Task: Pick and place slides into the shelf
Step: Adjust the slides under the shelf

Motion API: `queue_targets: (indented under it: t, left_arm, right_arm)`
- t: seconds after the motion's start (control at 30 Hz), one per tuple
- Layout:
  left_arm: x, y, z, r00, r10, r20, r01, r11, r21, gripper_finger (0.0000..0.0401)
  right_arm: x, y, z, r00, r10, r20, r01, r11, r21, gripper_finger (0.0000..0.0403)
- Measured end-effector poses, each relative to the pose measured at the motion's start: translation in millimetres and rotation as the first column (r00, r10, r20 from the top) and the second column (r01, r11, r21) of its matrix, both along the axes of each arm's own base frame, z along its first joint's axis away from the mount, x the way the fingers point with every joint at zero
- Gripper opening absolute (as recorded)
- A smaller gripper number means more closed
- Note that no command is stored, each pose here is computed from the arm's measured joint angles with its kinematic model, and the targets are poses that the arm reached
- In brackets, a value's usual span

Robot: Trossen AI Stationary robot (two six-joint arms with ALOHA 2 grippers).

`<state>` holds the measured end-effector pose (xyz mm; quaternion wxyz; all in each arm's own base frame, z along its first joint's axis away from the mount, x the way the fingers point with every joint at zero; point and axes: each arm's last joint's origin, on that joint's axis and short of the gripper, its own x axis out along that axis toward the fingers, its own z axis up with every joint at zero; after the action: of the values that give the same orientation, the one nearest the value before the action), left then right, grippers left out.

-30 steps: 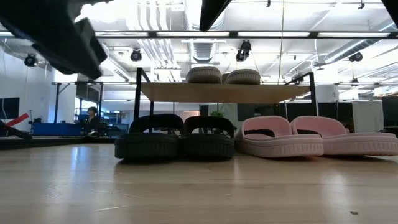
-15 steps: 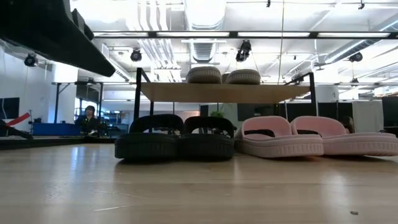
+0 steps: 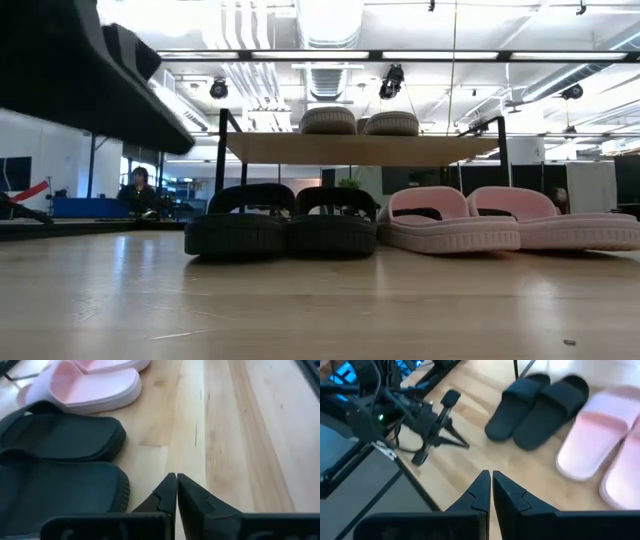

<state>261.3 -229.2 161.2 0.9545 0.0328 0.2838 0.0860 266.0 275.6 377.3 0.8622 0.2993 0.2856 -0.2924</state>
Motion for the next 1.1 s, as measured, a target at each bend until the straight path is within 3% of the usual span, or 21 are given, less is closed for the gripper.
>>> queue_targets:
  t: [0.37,0.53,0.7,1.1]
  left_arm:
    - [22,17,-29,0.99,0.107,-0.086,-0.105,0.994,0.033,0.0]
    - [32,38,-33,0.978,0.15,-0.144,-0.145,0.989,0.042,0.0]
    - [40,64,-36,0.952,0.228,-0.205,-0.209,0.972,0.111,0.0]
    - [56,118,-39,0.902,0.319,-0.29,-0.247,0.934,0.259,0.0]
  right_arm:
    - [-39,36,-35,0.999,-0.032,-0.028,0.034,0.997,0.068,0.0013]
    - [-42,39,-46,0.998,-0.046,-0.045,0.049,0.997,0.057,0.0013]
    - [-42,39,-51,0.996,-0.045,-0.075,0.049,0.997,0.051,0.0013]
    - [-42,39,-53,0.996,-0.044,-0.079,0.048,0.998,0.041,0.0013]
